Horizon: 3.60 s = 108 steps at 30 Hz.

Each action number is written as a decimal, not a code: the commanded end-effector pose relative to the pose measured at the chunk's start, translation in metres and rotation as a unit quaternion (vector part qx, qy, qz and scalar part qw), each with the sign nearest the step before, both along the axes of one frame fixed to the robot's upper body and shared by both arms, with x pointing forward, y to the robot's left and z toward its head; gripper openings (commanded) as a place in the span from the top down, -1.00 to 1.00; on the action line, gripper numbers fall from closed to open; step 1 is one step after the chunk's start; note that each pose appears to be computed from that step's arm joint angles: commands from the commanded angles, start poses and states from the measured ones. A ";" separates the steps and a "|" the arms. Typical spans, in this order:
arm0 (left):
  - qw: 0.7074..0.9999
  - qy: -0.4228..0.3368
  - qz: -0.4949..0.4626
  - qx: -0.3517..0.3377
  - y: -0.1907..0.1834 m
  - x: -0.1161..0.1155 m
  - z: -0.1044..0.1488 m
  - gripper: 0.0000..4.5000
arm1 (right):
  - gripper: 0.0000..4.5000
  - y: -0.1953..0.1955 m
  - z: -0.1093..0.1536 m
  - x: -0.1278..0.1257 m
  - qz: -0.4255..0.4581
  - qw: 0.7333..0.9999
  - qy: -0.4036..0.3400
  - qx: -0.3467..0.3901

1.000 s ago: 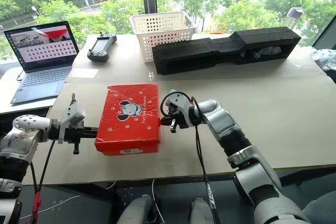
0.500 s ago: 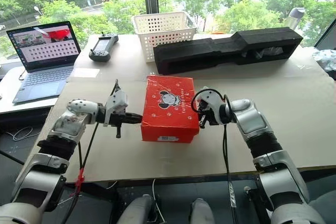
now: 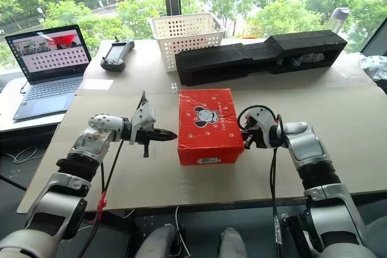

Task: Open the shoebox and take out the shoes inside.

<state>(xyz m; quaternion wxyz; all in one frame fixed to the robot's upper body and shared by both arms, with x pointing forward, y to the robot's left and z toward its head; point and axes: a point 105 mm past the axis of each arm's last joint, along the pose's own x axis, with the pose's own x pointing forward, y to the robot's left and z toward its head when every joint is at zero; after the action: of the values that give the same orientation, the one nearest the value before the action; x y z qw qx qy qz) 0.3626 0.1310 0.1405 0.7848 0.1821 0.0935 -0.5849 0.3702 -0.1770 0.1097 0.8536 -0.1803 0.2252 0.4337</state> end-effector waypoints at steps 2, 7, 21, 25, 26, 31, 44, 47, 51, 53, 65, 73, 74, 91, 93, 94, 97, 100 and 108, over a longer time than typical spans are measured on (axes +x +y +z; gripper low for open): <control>0.999 -0.023 0.003 -0.042 0.022 -0.027 0.031 1.00 | 1.00 -0.005 0.009 0.000 0.021 1.000 -0.009 -0.002; 0.990 -0.003 0.045 -0.134 0.048 -0.055 0.068 1.00 | 1.00 -0.002 0.017 0.000 0.036 0.999 0.002 0.039; 0.979 0.101 0.103 -0.141 0.070 -0.120 0.061 1.00 | 1.00 0.005 0.024 -0.002 0.085 0.990 0.056 0.100; 0.968 0.091 0.162 -0.170 0.066 -0.123 0.033 1.00 | 1.00 0.006 0.025 0.000 0.080 0.989 0.057 0.113; 0.966 0.086 0.173 -0.172 0.060 -0.127 0.024 1.00 | 1.00 0.006 0.025 0.001 0.080 0.989 0.057 0.114; 0.966 0.104 0.159 -0.176 0.039 -0.151 0.009 1.00 | 1.00 0.008 0.033 0.001 0.085 0.986 0.056 0.131; 0.969 0.090 0.158 -0.169 0.035 -0.147 0.015 1.00 | 1.00 0.027 0.097 -0.006 0.146 0.965 0.010 0.220; 0.970 0.089 0.156 -0.165 0.034 -0.148 0.014 1.00 | 1.00 0.030 0.104 -0.007 0.149 0.962 0.006 0.229; 0.970 0.088 0.154 -0.164 0.034 -0.148 0.014 1.00 | 1.00 0.038 0.112 -0.012 0.166 0.963 -0.007 0.214; 0.971 0.087 0.154 -0.164 0.033 -0.147 0.015 1.00 | 1.00 0.045 0.117 -0.015 0.181 0.965 -0.026 0.187; 0.969 0.076 0.165 -0.165 0.032 -0.145 0.014 1.00 | 1.00 0.157 0.204 -0.035 0.202 0.937 -0.207 0.197; 0.969 0.071 0.160 -0.171 0.030 -0.147 0.021 1.00 | 1.00 0.132 0.224 -0.012 0.115 0.937 -0.203 0.262; 0.970 0.073 0.155 -0.172 0.030 -0.149 0.023 1.00 | 1.00 0.128 0.220 -0.010 0.109 0.940 -0.200 0.254; 0.991 0.031 0.040 -0.120 0.068 -0.084 0.076 1.00 | 1.00 0.119 0.140 0.002 0.061 0.986 -0.077 0.132; 0.992 0.025 0.033 -0.116 0.068 -0.072 0.074 1.00 | 1.00 0.113 0.131 0.009 0.034 0.990 -0.072 0.115; 0.993 0.023 0.028 -0.115 0.067 -0.067 0.073 1.00 | 1.00 0.109 0.125 0.013 0.019 0.992 -0.073 0.100; 0.993 0.020 0.013 -0.118 0.063 -0.058 0.072 1.00 | 1.00 0.103 0.117 0.017 0.001 0.994 -0.078 0.075; 0.992 0.017 -0.001 -0.122 0.056 -0.053 0.072 1.00 | 0.88 0.097 0.117 0.019 -0.015 0.994 -0.086 0.072; 0.992 0.009 -0.013 -0.122 0.050 -0.047 0.071 1.00 | -0.24 0.088 0.122 0.014 -0.012 0.993 -0.110 0.039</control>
<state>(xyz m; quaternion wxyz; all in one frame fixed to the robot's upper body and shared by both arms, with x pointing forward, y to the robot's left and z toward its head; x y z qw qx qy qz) 0.3157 0.1833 0.1999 0.7965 0.0619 0.0476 -0.5995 0.3858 -0.0891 0.2214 0.8858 -0.1609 0.1374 0.4130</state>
